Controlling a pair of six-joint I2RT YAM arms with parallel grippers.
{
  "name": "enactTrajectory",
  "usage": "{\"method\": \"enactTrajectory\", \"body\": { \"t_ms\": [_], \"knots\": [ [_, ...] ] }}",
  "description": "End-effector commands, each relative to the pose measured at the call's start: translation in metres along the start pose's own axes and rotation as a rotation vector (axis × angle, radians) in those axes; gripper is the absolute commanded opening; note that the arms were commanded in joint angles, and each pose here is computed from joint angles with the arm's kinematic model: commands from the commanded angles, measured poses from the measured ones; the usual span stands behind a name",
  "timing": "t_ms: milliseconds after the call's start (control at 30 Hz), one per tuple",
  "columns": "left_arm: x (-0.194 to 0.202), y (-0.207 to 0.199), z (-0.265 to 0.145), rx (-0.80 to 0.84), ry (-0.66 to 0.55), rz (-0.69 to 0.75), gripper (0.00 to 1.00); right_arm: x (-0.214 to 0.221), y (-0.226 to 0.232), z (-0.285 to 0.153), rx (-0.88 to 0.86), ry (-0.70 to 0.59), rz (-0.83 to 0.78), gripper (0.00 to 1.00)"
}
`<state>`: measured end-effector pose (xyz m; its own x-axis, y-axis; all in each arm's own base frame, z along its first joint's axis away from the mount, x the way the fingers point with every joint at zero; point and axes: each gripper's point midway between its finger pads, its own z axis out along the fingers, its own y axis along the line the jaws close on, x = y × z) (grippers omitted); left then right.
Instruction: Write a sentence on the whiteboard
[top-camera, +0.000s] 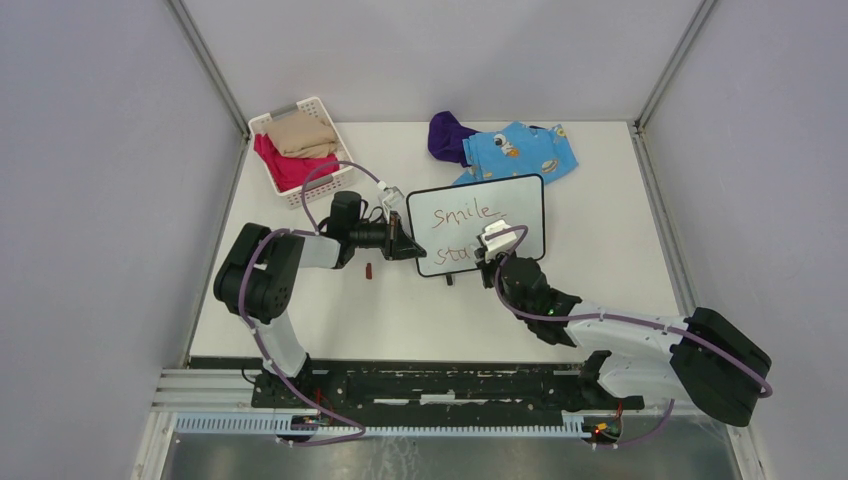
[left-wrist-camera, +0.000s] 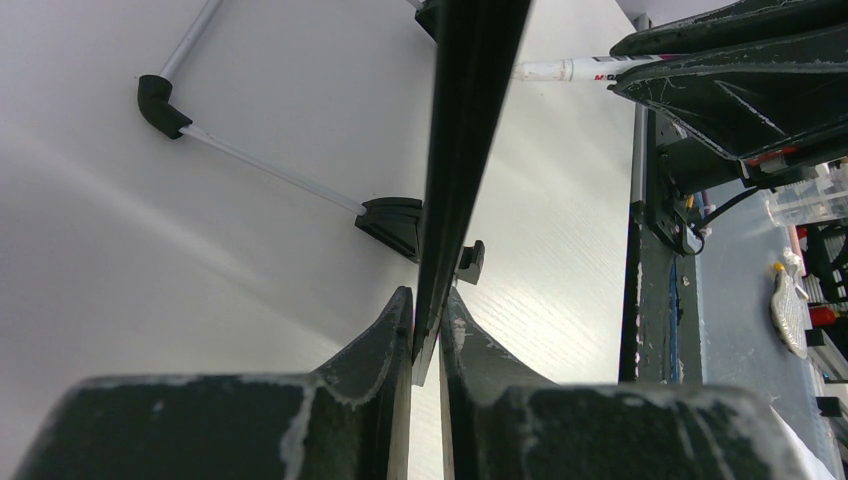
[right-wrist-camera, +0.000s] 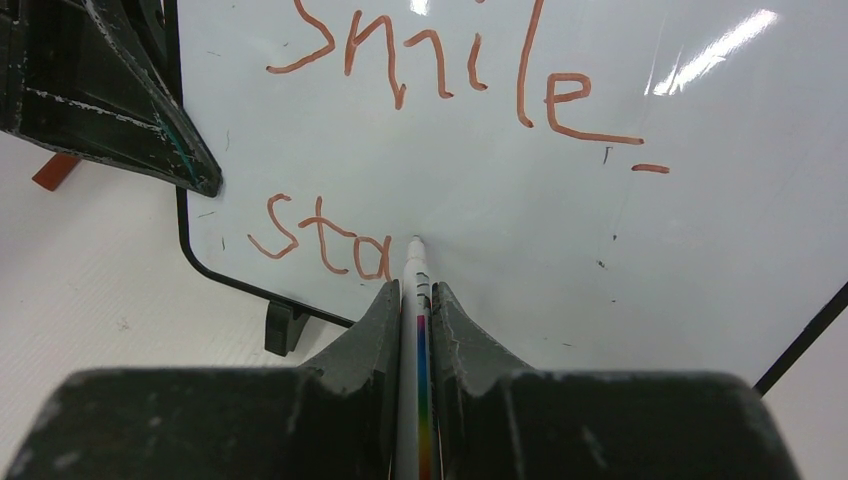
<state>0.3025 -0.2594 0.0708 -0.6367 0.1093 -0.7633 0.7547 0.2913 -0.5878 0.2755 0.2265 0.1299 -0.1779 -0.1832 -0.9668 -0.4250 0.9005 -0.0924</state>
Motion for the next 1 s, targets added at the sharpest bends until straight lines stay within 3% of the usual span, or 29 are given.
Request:
{"method": "enactTrajectory", "body": {
  "t_ms": [0,333,967],
  "knots": [
    [0.013,0.024,0.002,-0.117,0.032,0.005,0.02,-0.001,-0.004,-0.001,0.019,-0.010,0.024,0.00],
    [0.013,0.024,0.002,-0.117,0.033,0.001,0.02,0.015,-0.010,-0.009,0.031,0.009,0.033,0.00],
    [0.013,0.024,0.002,-0.119,0.037,0.001,0.02,-0.039,-0.020,-0.002,0.062,-0.093,0.056,0.00]
  ]
}}
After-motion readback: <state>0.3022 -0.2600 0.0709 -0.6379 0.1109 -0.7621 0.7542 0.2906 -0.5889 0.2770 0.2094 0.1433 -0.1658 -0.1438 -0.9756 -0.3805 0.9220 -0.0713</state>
